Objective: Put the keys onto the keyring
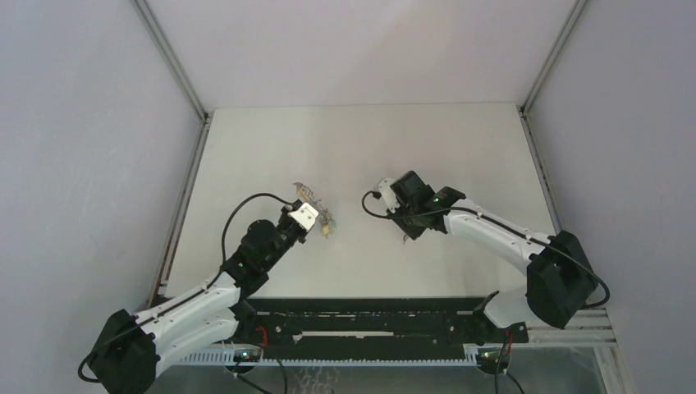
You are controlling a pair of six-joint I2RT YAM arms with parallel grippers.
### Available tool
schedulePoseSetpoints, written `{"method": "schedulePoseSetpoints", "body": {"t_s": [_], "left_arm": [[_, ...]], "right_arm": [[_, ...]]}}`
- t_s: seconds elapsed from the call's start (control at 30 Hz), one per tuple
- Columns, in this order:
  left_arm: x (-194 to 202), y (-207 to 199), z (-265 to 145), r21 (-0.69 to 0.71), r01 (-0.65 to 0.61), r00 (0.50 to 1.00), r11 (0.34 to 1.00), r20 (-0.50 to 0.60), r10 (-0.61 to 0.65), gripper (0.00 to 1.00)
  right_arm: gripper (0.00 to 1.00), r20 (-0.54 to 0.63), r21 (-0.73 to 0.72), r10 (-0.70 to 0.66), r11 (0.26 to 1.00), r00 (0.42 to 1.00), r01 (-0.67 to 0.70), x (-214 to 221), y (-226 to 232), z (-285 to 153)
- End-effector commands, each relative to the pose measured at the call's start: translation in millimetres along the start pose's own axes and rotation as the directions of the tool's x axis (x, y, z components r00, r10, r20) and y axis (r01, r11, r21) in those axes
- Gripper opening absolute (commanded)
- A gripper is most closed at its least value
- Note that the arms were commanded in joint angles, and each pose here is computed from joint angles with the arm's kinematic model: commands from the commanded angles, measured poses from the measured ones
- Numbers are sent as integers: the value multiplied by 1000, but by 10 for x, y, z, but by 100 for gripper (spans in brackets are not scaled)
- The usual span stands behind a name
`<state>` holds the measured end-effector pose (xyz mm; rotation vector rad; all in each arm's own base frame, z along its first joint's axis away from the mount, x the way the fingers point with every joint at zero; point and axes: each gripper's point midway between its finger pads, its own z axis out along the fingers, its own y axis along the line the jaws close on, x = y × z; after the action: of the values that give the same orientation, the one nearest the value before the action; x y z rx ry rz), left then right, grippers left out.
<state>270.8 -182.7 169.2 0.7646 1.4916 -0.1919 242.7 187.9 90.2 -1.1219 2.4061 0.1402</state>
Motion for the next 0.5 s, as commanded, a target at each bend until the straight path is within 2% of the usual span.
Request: {"method": "schedulePoseSetpoints", "body": {"t_s": [0.0,0.1,0.47], "left_arm": [[-238,79,2,-28,28,995,999,96,-25,0],[-241,102,-9,-40,27,995,999,97,-23,0],[-225,141,-22,-62,22,996,998,92,-16,0]], "right_arm": [[0,-164,98,1,995,986,15,236,-159,-87],[0,-194,109,-14,993,981,35,204,-191,26],[0,-122,35,-117,992,986,122,-342,-68,578]]}}
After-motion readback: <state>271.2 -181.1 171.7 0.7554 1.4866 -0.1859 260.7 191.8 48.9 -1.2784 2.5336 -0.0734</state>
